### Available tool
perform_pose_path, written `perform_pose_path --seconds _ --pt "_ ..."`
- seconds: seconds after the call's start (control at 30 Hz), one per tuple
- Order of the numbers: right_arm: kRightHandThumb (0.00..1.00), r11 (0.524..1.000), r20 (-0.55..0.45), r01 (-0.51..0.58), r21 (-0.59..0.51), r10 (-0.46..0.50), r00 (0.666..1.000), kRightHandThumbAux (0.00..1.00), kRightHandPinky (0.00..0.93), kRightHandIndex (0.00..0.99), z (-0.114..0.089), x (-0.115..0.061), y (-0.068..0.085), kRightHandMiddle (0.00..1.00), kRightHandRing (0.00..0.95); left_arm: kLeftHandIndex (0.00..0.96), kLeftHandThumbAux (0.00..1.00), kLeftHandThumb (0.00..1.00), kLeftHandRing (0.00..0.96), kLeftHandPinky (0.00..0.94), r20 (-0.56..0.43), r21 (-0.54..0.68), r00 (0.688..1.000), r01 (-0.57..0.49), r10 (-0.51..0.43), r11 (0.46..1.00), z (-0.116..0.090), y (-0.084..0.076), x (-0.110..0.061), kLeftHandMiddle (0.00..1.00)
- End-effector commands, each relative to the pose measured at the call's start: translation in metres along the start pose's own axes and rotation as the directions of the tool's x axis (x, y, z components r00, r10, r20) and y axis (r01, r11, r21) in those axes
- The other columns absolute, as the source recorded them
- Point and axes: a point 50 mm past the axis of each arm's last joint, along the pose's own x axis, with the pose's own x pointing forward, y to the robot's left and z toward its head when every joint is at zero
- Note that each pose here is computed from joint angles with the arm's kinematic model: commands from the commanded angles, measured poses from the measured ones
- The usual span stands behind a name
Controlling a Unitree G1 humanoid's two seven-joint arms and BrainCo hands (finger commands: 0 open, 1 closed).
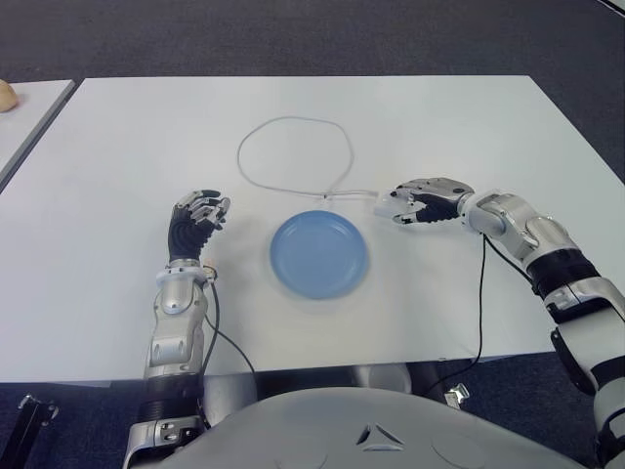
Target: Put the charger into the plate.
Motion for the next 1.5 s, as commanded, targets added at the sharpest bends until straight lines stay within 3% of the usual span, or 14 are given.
perform_pose_path --seconds 0.03,0.37,0.9,1.2,1.5 --pt "0.511 0.992 -0.007 -0.123 -0.028 0.123 0.992 0.122 0.000 0.000 0.005 0.008 0.022 0.000 0.000 0.399 0.678 0.834 0.639 0.635 -0.011 0.011 1.000 -0.015 0.015 1.000 -0.002 0.003 -0.004 0.525" --pt "0.492 0.995 -0.063 -0.088 -0.050 0.085 0.994 0.135 0.000 0.000 -0.001 0.017 0.014 0.000 0.000 0.399 0.678 0.834 0.648 0.641 -0.007 0.020 1.000 -0.019 0.019 1.000 -0.002 0.004 -0.005 0.529" --pt "0.517 0.993 -0.119 0.104 -0.060 -0.110 0.987 0.135 0.000 0.000 -0.001 0.017 0.000 0.000 0.000 0.400 0.678 0.834 0.638 0.623 -0.009 0.021 1.000 -0.019 0.019 1.000 -0.002 0.005 -0.005 0.526" --pt "0.527 0.980 -0.184 0.197 -0.015 -0.196 0.963 0.135 0.000 0.000 0.001 0.018 -0.004 0.000 0.000 0.398 0.678 0.834 0.650 0.646 -0.010 0.020 1.000 -0.013 0.013 1.000 -0.002 0.005 -0.006 0.532" --pt "0.534 0.975 -0.226 0.221 0.033 -0.208 0.952 0.126 0.000 0.000 0.006 0.019 -0.007 0.000 0.000 0.397 0.678 0.834 0.656 0.649 -0.007 0.024 1.000 -0.011 0.011 1.000 -0.002 0.006 -0.007 0.534"
